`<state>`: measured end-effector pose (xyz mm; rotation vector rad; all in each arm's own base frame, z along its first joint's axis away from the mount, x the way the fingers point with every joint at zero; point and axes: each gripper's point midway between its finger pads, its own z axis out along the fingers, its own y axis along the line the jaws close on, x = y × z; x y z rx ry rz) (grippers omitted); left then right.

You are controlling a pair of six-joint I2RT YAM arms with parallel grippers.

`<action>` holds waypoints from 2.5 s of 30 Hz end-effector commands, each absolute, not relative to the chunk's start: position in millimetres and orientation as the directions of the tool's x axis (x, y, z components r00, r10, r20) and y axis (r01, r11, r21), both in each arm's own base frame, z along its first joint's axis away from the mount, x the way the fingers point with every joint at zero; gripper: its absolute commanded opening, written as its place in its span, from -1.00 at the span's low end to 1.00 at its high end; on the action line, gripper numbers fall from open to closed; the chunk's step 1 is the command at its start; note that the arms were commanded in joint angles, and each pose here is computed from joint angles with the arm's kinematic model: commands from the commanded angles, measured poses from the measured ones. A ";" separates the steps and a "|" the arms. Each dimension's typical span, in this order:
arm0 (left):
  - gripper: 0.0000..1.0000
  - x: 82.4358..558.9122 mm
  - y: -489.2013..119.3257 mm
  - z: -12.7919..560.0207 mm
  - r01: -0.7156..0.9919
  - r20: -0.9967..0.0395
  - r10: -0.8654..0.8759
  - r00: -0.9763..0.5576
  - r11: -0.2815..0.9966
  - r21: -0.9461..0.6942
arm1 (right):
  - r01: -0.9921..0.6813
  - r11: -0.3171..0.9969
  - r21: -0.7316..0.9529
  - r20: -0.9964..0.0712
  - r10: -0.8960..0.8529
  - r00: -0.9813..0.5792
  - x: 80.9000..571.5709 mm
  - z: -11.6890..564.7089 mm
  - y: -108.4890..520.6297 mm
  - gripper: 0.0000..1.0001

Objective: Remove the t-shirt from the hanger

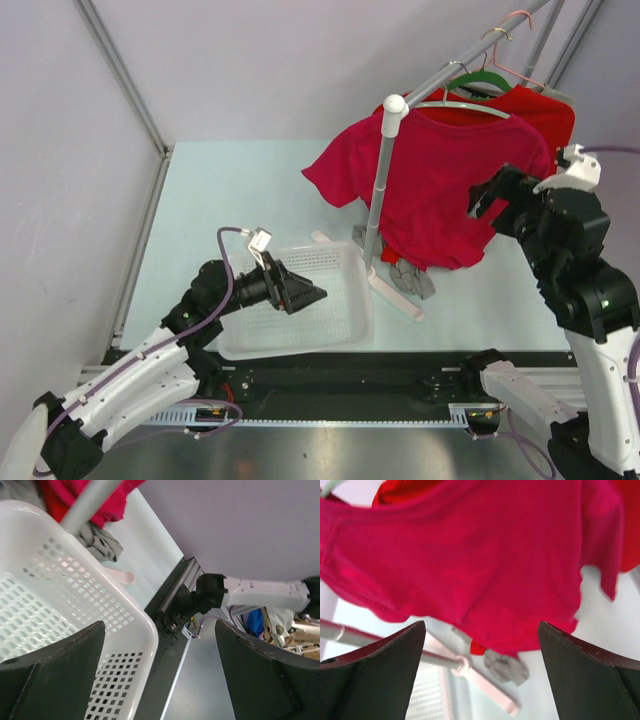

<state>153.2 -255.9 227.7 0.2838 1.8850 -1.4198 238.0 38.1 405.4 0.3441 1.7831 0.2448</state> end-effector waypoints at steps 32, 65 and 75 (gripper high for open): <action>0.84 134.4 -253.0 280.9 0.757 -0.854 -0.270 -0.445 0.395 -0.520 | 0.038 0.097 0.995 -0.098 0.994 0.042 355.4 491.4 38.0 0.06; 0.81 135.2 -243.4 297.6 0.765 -0.869 -0.290 -0.400 0.417 -0.491 | 0.003 0.051 0.999 -0.051 0.992 0.115 363.9 515.6 44.8 -0.26; 0.81 130.5 -257.2 285.3 0.757 -0.856 -0.230 -0.463 0.399 -0.517 | 0.058 0.039 0.998 -0.045 0.994 0.100 390.6 497.6 45.9 -0.20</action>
